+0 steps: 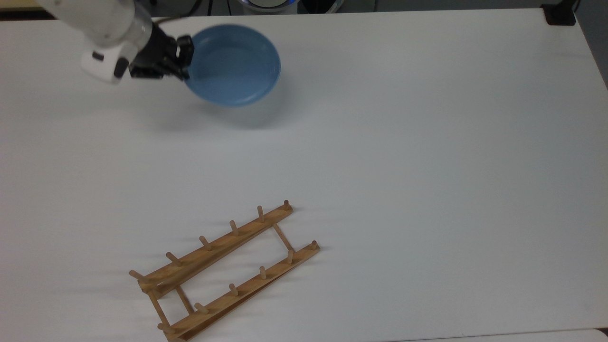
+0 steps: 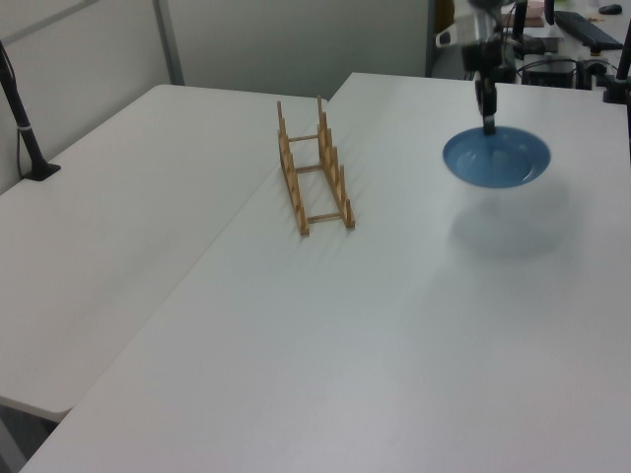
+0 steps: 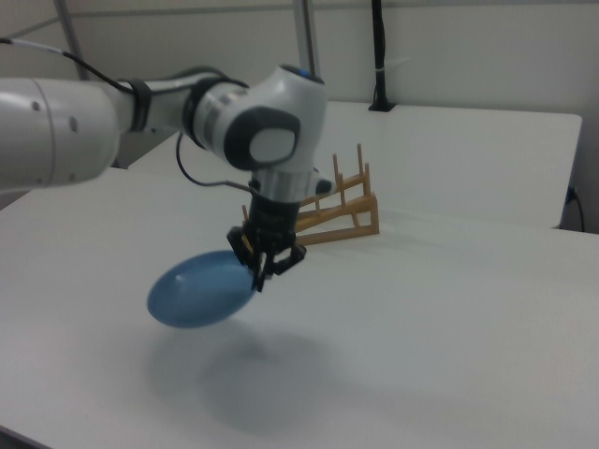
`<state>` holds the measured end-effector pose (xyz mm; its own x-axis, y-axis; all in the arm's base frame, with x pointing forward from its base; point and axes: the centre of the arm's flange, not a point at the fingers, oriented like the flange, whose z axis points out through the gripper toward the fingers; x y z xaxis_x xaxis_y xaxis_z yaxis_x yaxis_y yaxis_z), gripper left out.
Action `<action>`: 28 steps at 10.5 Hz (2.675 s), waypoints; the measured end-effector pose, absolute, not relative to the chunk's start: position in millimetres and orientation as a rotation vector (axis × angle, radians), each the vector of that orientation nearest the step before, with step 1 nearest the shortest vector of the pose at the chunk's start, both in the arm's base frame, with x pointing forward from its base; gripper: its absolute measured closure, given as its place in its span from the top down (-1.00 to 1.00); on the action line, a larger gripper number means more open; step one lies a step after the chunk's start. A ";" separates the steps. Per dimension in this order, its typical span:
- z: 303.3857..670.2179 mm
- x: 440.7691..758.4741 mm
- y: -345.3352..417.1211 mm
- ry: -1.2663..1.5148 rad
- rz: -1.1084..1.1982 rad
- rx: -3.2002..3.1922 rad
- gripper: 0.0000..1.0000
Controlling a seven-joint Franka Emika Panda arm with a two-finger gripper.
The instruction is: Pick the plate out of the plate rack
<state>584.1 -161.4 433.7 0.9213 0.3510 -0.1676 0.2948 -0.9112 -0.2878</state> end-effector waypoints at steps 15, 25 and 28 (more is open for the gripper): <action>431.4 602.3 -172.9 -0.358 0.128 -2.946 0.92; 632.0 537.9 21.8 0.420 -0.026 -3.010 1.00; 631.9 546.2 17.6 0.043 -0.135 -3.117 1.00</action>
